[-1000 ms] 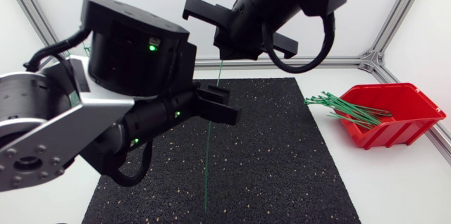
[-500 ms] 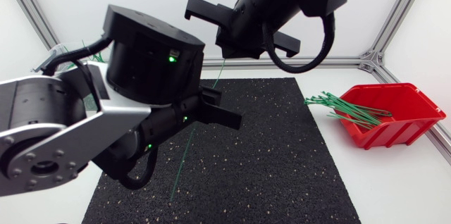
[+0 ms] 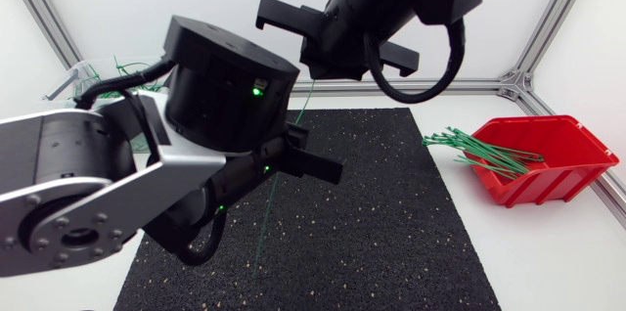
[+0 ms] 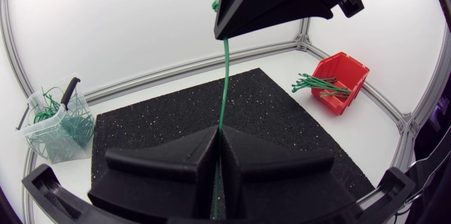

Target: Take a green cable tie from the red box, thread the tail through the head to close it, then place it in the transparent bin on the left.

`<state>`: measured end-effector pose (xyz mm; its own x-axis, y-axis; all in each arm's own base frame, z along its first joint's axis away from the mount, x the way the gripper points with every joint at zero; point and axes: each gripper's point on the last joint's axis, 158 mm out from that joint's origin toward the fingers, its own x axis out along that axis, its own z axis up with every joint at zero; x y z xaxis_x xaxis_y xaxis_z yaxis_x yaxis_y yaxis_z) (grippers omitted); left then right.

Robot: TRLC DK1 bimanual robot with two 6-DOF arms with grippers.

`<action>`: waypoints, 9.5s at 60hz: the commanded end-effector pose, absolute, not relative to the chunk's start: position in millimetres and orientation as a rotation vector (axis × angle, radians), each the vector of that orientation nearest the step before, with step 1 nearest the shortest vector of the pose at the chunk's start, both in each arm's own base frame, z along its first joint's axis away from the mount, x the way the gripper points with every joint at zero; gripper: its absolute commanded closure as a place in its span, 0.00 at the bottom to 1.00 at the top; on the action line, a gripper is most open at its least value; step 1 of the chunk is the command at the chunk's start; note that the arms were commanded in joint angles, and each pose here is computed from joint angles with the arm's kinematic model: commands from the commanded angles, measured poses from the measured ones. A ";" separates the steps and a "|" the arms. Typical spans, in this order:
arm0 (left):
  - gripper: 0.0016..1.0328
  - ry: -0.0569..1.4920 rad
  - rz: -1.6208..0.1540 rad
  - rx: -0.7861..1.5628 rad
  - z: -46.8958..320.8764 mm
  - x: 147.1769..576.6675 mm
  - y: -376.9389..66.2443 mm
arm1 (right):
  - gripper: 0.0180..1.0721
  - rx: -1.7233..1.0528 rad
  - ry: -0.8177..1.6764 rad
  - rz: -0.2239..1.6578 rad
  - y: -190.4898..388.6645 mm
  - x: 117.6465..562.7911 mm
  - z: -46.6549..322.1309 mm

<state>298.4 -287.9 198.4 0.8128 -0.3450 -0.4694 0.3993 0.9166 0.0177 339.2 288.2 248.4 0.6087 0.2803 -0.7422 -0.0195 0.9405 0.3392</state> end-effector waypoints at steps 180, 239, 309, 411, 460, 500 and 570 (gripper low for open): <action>0.96 0.386 -0.899 -0.559 278.2 305.8 -270.5 | 0.27 0.167 0.785 1.641 349.4 246.9 208.5; 0.96 0.399 -0.901 -0.561 262.4 302.7 -271.5 | 0.95 0.173 0.738 1.721 362.6 235.2 228.8; 0.38 0.465 -1.101 -0.304 214.5 289.7 -237.5 | 0.95 -0.191 0.961 1.466 317.5 233.9 120.8; 0.38 0.486 -1.331 -0.436 245.0 286.9 -262.7 | 0.95 -0.151 1.055 1.635 313.9 177.5 93.4; 0.68 0.491 -1.307 -0.449 237.3 297.2 -258.2 | 0.95 -0.154 1.048 1.642 313.8 176.7 94.4; 0.88 0.510 -1.329 -0.459 236.2 289.2 -263.8 | 0.95 -0.148 1.053 1.639 314.3 178.0 93.9; 0.96 0.566 -1.327 -0.547 249.0 296.3 -264.1 | 0.95 -0.154 1.050 1.637 314.4 178.1 91.5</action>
<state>290.1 -263.8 237.0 0.1606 -0.9832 -0.0871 0.7500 0.1789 -0.6368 186.1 316.1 101.3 -0.3339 0.7335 -0.5920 -0.8500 0.0371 0.5254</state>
